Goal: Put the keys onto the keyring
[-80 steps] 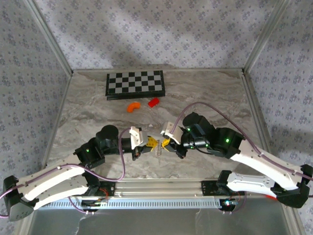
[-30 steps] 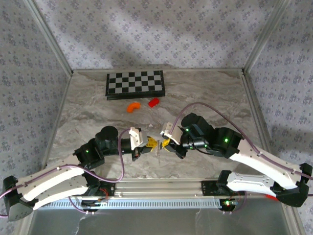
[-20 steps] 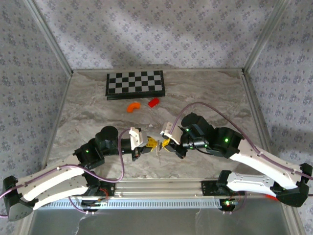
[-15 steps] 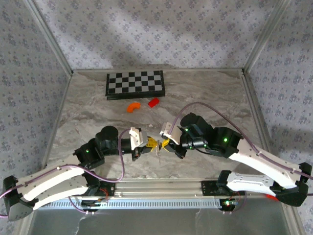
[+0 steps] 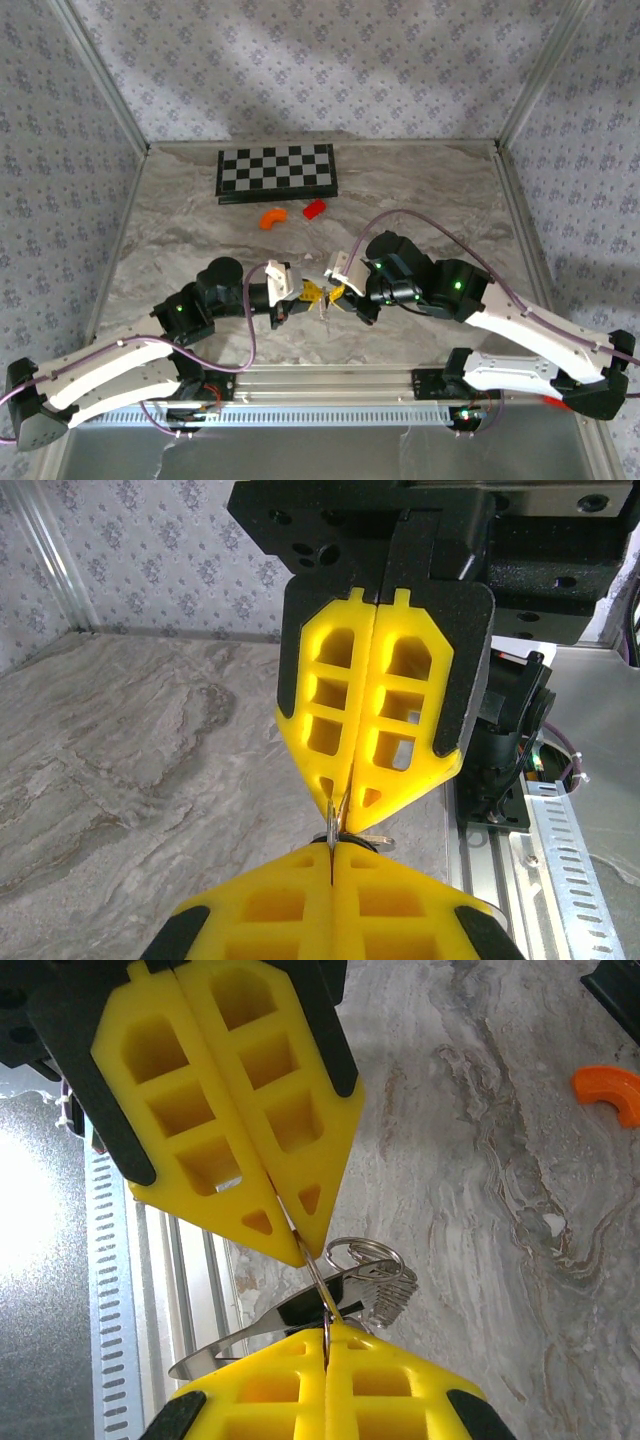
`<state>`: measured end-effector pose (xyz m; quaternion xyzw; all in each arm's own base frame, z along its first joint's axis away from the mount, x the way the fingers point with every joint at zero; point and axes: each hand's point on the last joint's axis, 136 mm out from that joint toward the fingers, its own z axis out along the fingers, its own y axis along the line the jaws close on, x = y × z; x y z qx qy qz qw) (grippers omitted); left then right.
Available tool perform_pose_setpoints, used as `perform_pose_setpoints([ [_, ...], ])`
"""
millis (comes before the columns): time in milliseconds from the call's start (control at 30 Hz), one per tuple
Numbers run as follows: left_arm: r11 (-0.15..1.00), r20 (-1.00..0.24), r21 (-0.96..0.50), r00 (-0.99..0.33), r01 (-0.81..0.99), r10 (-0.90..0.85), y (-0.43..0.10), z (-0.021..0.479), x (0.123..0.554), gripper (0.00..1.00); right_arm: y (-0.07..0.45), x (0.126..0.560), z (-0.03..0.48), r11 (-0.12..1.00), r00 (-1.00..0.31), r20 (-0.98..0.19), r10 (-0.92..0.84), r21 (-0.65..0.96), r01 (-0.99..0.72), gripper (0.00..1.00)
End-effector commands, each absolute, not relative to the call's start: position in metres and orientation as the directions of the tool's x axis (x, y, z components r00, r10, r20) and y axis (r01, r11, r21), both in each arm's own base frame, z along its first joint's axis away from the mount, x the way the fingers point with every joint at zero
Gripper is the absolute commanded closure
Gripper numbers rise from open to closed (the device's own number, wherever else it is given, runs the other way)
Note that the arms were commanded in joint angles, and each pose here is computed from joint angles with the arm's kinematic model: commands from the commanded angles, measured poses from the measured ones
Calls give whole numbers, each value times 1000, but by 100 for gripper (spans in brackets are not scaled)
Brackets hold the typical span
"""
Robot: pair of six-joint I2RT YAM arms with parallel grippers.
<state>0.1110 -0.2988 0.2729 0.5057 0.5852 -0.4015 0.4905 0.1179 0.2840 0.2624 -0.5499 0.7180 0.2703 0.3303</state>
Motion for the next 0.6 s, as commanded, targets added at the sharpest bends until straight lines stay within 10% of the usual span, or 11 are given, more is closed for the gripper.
perform_pose_setpoints([
  [0, 151, -987, 57, 33, 987, 156, -299, 290, 107, 100, 286, 118, 276, 239, -146, -790, -595, 0, -971, 100],
  [567, 156, -988, 53, 29, 986, 153, -297, 290, 107, 100, 277, 119, 272, 271, -164, -781, -603, -7, -962, 100],
])
